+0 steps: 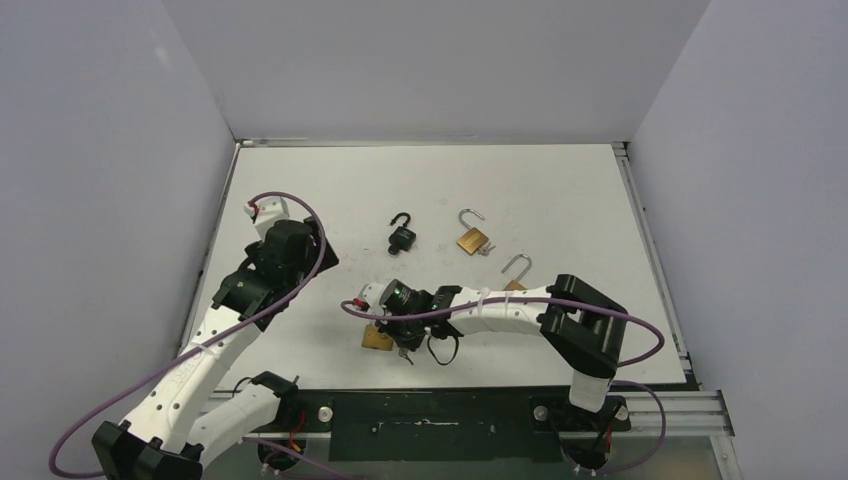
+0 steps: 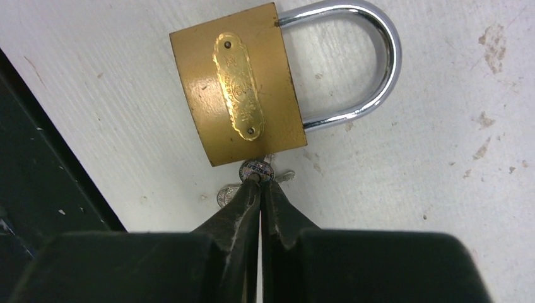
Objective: Unlock with the key
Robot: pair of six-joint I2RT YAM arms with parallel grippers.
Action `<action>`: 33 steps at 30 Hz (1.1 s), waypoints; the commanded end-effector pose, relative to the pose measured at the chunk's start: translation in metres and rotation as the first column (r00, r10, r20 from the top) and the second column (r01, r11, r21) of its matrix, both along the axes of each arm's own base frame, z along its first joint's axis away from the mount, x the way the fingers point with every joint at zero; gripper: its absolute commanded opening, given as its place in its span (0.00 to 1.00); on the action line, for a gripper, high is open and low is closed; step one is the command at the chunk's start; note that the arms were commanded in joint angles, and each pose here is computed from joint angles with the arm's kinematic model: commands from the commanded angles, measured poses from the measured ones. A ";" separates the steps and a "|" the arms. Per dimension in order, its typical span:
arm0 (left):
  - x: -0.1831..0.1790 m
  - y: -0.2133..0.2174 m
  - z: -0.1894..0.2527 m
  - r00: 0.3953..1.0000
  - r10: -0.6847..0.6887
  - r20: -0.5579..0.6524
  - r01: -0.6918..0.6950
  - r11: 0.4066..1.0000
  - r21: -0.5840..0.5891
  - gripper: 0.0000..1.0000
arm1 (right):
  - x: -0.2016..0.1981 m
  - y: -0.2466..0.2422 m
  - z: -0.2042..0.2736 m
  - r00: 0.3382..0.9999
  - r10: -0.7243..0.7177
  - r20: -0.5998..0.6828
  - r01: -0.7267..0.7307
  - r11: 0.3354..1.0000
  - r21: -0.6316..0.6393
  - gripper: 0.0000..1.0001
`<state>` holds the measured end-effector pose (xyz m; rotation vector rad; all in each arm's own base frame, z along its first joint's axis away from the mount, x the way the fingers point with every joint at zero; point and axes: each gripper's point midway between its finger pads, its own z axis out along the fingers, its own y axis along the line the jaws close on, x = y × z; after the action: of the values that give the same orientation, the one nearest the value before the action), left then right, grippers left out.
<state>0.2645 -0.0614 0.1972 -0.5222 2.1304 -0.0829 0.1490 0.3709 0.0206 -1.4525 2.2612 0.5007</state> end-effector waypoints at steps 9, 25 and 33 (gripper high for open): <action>0.010 -0.015 0.014 0.998 -0.010 0.065 0.018 0.993 -0.121 0.88 | 0.006 -0.016 0.038 0.995 -0.097 0.030 0.091 0.985 0.148 0.00; -0.008 -0.128 0.025 0.800 -0.472 0.370 0.595 0.702 -0.392 0.94 | 0.038 -0.025 0.151 0.970 -0.223 -0.097 0.237 0.772 0.590 0.00; -0.068 -0.184 0.111 0.198 -0.694 0.692 0.977 0.195 -0.084 0.90 | 0.036 -0.040 0.246 0.985 -0.143 -0.093 0.167 0.692 0.702 0.00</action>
<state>0.2324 -0.2163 0.2204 0.0851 1.9181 -1.1887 0.1963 0.3266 0.1955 -0.8050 1.9987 1.0361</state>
